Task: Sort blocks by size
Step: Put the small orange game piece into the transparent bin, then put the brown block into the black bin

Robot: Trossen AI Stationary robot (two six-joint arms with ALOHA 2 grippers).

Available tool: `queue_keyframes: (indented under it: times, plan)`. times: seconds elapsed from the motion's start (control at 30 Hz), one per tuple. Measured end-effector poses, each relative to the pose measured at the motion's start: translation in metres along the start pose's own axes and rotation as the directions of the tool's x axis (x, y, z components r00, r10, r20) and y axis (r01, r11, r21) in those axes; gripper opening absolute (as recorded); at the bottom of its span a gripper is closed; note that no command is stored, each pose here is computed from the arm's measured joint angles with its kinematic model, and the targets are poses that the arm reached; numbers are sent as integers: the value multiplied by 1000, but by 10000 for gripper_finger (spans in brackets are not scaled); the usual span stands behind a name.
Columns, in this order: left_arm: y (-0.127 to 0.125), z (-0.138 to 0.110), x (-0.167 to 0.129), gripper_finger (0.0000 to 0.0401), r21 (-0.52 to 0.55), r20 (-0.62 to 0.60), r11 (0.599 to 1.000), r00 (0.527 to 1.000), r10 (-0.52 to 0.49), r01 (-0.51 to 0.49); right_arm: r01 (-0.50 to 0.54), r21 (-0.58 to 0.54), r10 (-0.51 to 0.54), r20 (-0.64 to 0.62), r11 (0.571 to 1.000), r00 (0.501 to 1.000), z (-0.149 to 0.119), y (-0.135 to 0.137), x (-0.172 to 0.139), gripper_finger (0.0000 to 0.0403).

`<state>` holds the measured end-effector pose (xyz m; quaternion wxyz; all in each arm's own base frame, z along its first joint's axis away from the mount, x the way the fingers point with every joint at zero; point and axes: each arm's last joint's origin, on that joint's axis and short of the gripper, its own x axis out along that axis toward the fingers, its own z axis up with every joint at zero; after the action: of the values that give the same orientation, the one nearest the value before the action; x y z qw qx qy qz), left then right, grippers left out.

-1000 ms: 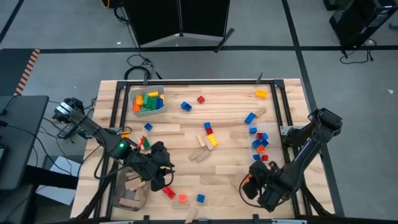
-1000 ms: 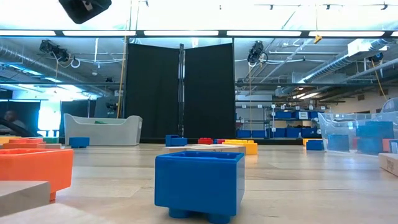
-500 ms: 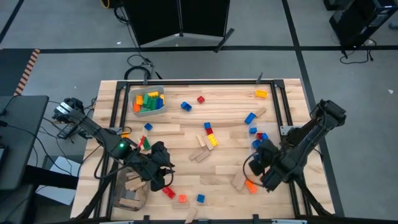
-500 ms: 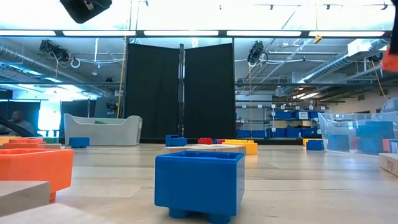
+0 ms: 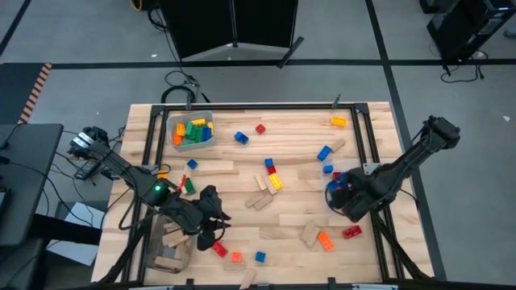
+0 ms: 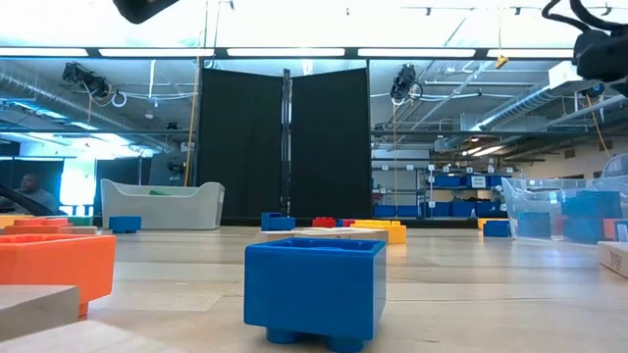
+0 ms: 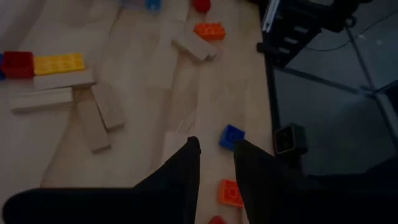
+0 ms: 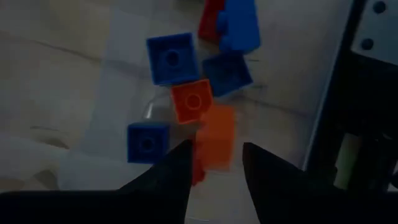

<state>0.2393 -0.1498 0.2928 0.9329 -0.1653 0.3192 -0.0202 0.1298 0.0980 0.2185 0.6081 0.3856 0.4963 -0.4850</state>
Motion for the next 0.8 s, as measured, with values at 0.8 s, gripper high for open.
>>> queue_keyframes:
  times: [0.8]
  plan:
    - [12,5,2,241,-48,161,964,950,267,-262,-405,-52,408,49,913,912,8,7,-23,251]
